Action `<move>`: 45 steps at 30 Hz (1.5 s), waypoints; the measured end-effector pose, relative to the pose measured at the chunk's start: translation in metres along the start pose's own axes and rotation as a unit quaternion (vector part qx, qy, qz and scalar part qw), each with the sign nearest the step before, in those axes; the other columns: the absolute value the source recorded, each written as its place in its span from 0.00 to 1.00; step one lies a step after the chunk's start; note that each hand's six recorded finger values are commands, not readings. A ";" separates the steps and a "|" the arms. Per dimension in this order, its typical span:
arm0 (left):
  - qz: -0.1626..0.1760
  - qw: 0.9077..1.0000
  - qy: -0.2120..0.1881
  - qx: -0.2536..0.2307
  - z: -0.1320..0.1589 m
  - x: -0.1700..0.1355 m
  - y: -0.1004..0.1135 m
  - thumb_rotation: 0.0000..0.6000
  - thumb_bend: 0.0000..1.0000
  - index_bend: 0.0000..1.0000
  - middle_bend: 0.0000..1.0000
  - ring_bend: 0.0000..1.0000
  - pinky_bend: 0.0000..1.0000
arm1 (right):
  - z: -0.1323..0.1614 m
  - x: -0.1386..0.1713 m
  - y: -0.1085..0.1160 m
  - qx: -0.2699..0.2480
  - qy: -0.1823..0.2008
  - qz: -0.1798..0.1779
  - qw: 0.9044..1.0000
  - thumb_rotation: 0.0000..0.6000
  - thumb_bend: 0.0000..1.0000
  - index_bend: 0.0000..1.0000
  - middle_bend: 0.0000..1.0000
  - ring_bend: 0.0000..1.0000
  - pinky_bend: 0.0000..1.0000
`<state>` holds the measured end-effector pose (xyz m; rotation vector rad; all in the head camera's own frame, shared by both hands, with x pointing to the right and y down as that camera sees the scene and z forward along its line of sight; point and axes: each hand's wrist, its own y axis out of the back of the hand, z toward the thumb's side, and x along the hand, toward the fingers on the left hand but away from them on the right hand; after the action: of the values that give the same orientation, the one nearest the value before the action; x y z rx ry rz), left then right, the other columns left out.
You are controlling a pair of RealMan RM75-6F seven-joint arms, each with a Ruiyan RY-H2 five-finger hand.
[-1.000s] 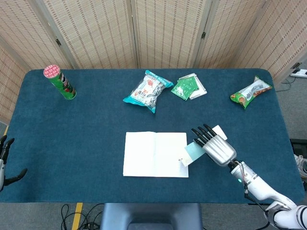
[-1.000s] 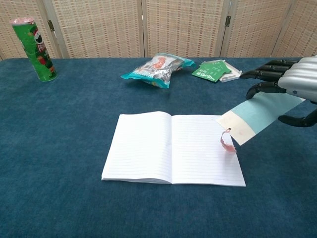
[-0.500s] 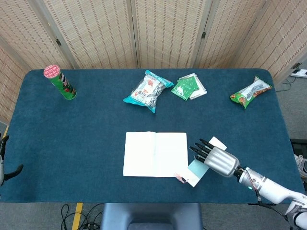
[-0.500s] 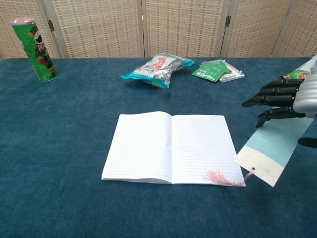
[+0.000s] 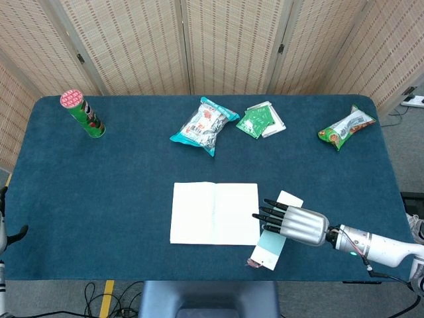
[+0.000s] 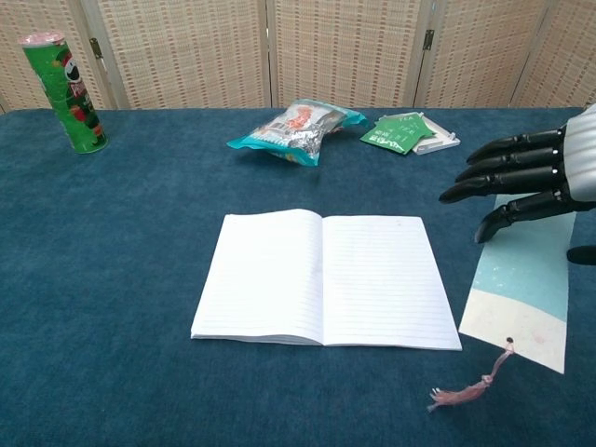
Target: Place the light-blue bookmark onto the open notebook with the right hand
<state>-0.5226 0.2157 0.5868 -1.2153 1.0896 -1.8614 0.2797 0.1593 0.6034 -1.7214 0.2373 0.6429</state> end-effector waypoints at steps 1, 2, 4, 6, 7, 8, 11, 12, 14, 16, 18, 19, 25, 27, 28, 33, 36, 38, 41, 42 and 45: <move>0.000 1.000 0.001 0.001 0.000 0.001 -0.001 1.00 0.22 0.09 0.00 0.00 0.25 | -0.001 -0.002 -0.001 -0.001 0.002 0.002 1.000 1.00 0.35 0.27 0.00 0.00 0.00; -0.001 1.000 0.001 0.001 0.000 0.001 -0.001 1.00 0.22 0.09 0.00 0.00 0.25 | -0.003 -0.004 -0.002 -0.001 0.003 0.004 1.000 1.00 0.35 0.27 0.00 0.00 0.00; -0.003 1.000 0.002 0.001 0.000 0.002 -0.002 1.00 0.22 0.09 0.00 0.00 0.25 | -0.006 -0.010 -0.006 0.000 0.005 0.010 1.000 1.00 0.35 0.27 0.00 0.00 0.00; -0.006 1.000 0.002 0.002 0.000 0.003 -0.003 1.00 0.22 0.09 0.00 0.00 0.25 | -0.010 -0.017 -0.011 -0.002 0.004 0.016 1.000 1.00 0.35 0.27 0.00 0.00 0.00; -0.008 1.000 0.002 0.001 0.000 0.004 -0.004 1.00 0.22 0.09 0.00 0.00 0.25 | -0.012 -0.023 -0.014 -0.006 0.003 0.020 1.000 1.00 0.35 0.27 0.00 0.00 0.00; -0.010 1.000 0.003 0.001 0.000 0.004 -0.005 1.00 0.22 0.09 0.00 0.00 0.25 | -0.014 -0.027 -0.017 -0.008 0.003 0.023 1.000 1.00 0.35 0.27 0.00 0.00 0.00; -0.010 1.000 0.006 -0.002 -0.003 0.006 -0.004 1.00 0.22 0.09 0.00 0.00 0.25 | -0.018 -0.041 -0.023 -0.007 0.008 0.031 0.999 1.00 0.36 0.27 0.00 0.00 0.00; -0.009 1.000 0.006 -0.003 -0.003 0.006 -0.004 1.00 0.22 0.09 0.00 0.00 0.25 | -0.020 -0.046 -0.025 -0.005 0.010 0.033 0.999 1.00 0.36 0.27 0.00 0.00 0.00; -0.009 1.000 0.009 -0.005 -0.006 0.006 -0.003 1.00 0.22 0.09 0.00 0.00 0.25 | -0.022 -0.057 -0.028 0.002 0.015 0.038 0.999 1.00 0.35 0.27 0.00 0.00 0.00; -0.010 1.000 0.011 -0.007 -0.008 0.006 -0.003 1.00 0.22 0.09 0.00 0.00 0.25 | -0.025 -0.067 -0.029 0.009 0.022 0.041 0.999 1.00 0.35 0.27 0.00 0.00 0.00; -0.010 1.000 0.012 -0.008 -0.009 0.006 -0.002 1.00 0.22 0.09 0.00 0.00 0.25 | -0.028 -0.076 -0.029 0.013 0.028 0.042 0.999 1.00 0.36 0.27 0.00 0.00 0.00; -0.009 1.000 0.013 -0.008 -0.010 0.006 -0.002 1.00 0.22 0.09 0.00 0.00 0.25 | -0.029 -0.082 -0.029 0.016 0.033 0.042 0.998 1.00 0.35 0.27 0.00 0.00 0.00; -0.009 1.000 0.021 -0.009 -0.015 0.007 -0.001 1.00 0.22 0.09 0.00 0.00 0.25 | -0.032 -0.104 -0.028 0.034 0.062 0.042 0.997 1.00 0.35 0.27 0.00 0.00 0.00; -0.010 1.000 0.023 -0.009 -0.016 0.008 -0.001 1.00 0.22 0.09 0.00 0.00 0.25 | -0.032 -0.108 -0.027 0.041 0.072 0.039 0.996 1.00 0.35 0.27 0.00 0.00 0.00; -0.010 1.000 0.025 -0.009 -0.017 0.008 -0.002 1.00 0.22 0.09 0.00 0.00 0.25 | -0.032 -0.110 -0.027 0.046 0.080 0.035 0.995 1.00 0.35 0.27 0.00 0.00 0.00; -0.013 0.999 0.029 -0.008 -0.018 0.010 -0.003 1.00 0.22 0.09 0.00 0.00 0.25 | -0.033 -0.121 -0.026 0.070 0.107 0.015 0.992 1.00 0.34 0.27 0.00 0.00 0.00; -0.014 0.999 0.032 -0.008 -0.019 0.010 -0.004 1.00 0.22 0.09 0.00 0.00 0.25 | -0.034 -0.129 -0.029 0.078 0.118 0.010 0.990 1.00 0.34 0.27 0.00 0.00 0.00; -0.014 0.999 0.033 -0.008 -0.020 0.011 -0.004 1.00 0.22 0.09 0.00 0.00 0.25 | -0.032 -0.136 -0.031 0.076 0.124 0.006 0.989 1.00 0.34 0.27 0.00 0.00 0.00; -0.015 0.999 0.034 -0.009 -0.021 0.011 -0.004 1.00 0.22 0.09 0.00 0.00 0.25 | -0.028 -0.147 -0.033 0.061 0.131 0.001 0.990 1.00 0.34 0.27 0.00 0.00 0.00; -0.015 0.999 0.035 -0.010 -0.021 0.012 -0.004 1.00 0.22 0.09 0.00 0.00 0.25 | -0.026 -0.150 -0.034 0.055 0.132 0.000 0.990 1.00 0.34 0.27 0.00 0.00 0.00; -0.016 0.999 0.036 -0.011 -0.023 0.012 -0.004 1.00 0.22 0.09 0.00 0.00 0.25 | -0.023 -0.158 -0.035 0.038 0.133 -0.003 0.990 1.00 0.34 0.27 0.00 0.00 0.00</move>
<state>-0.5485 0.2137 0.5899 -1.1920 1.1401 -1.9352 0.1733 0.1183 0.7200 -1.7308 0.4380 0.3919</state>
